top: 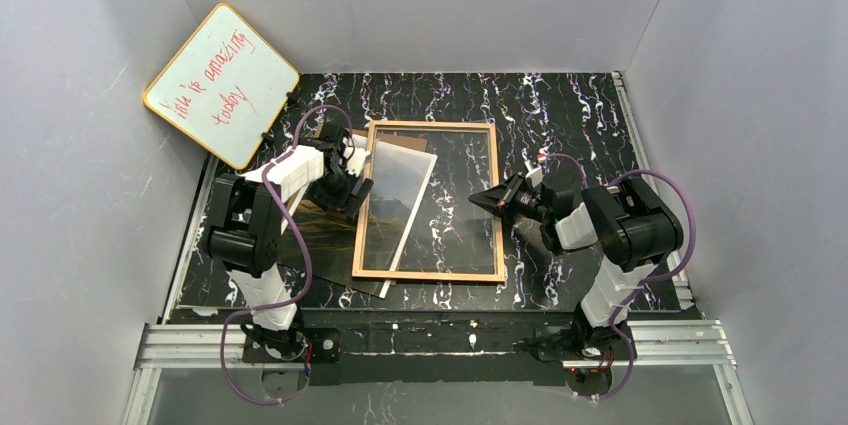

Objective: Put the photo into the frame
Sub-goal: Adjust the photo frame item on the photo frame.

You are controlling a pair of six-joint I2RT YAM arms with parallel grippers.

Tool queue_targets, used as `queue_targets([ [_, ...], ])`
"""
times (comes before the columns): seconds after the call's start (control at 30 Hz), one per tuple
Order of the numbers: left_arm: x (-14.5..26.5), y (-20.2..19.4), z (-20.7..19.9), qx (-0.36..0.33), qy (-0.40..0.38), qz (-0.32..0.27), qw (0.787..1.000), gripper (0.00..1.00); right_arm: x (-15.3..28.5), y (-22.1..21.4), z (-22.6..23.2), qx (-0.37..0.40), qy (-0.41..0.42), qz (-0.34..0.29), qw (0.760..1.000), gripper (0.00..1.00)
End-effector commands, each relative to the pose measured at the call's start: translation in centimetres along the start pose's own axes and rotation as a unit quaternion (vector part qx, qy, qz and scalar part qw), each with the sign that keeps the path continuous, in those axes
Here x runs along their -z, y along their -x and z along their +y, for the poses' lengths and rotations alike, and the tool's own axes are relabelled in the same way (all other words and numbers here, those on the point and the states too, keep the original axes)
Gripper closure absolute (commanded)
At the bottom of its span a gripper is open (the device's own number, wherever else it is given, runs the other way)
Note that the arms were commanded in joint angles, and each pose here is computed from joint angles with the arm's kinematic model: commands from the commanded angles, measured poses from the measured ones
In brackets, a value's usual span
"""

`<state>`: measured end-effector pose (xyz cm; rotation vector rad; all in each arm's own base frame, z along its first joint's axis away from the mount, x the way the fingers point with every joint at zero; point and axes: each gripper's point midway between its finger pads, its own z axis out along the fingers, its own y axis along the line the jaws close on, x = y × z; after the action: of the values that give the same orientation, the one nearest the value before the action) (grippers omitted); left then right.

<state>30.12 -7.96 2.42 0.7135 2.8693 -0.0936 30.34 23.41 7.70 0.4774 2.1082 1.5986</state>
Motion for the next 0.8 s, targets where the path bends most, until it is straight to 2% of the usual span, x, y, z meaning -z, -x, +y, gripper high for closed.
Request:
queue_targets([
  [0.0, -0.4, -0.74, -1.09, -0.008, -0.012, 0.011, 1.0, 0.21, -0.14, 0.69, 1.52, 0.025, 0.032, -0.009, 0.999, 0.99],
  [0.77, -0.14, -0.36, -0.9, -0.018, -0.002, 0.008, 1.0, 0.21, -0.95, 1.27, 1.06, 0.075, 0.013, 0.003, 0.997, 0.99],
])
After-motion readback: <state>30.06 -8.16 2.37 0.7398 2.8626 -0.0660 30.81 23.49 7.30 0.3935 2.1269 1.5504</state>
